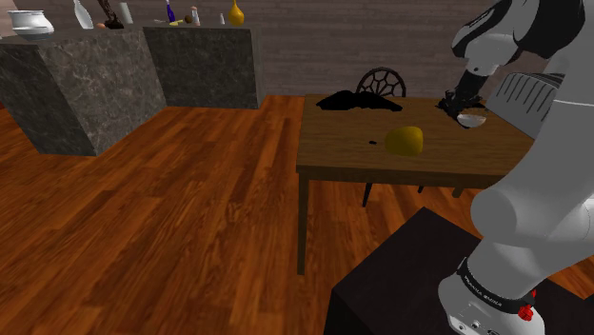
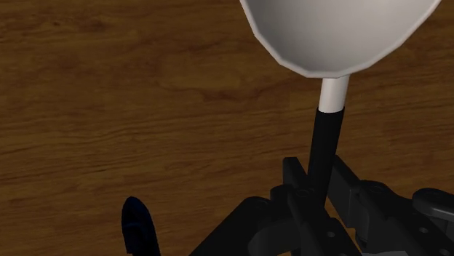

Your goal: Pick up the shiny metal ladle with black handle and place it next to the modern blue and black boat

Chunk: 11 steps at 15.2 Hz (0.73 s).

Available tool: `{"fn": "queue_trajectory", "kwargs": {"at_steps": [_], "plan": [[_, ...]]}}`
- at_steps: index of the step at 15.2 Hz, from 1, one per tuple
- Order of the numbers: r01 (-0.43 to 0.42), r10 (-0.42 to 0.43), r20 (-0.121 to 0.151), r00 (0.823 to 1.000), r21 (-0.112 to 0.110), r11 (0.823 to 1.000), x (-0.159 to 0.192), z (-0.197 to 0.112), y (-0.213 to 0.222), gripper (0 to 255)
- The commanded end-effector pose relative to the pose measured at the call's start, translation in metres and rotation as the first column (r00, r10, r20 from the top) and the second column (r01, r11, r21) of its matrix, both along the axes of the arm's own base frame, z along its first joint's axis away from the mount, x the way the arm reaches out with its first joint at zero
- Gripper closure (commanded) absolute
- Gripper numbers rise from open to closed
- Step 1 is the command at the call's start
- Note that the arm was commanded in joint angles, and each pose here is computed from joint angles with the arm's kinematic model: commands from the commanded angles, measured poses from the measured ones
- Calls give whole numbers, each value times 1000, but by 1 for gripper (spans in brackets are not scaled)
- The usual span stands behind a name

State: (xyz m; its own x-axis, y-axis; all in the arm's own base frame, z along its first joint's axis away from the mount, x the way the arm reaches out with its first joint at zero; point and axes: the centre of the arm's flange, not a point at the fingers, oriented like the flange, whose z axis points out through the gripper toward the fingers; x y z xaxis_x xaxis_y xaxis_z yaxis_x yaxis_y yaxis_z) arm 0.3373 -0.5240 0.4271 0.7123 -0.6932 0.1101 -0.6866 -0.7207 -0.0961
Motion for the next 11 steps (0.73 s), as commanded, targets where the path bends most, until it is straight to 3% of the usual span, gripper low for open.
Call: {"fn": "queue_trajectory", "kwargs": {"at_steps": [1, 11], "plan": [[0, 0, 0, 1000, 0, 1000, 0, -10, 0, 255], [0, 0, 0, 1000, 0, 1000, 0, -63, 0, 255]]}}
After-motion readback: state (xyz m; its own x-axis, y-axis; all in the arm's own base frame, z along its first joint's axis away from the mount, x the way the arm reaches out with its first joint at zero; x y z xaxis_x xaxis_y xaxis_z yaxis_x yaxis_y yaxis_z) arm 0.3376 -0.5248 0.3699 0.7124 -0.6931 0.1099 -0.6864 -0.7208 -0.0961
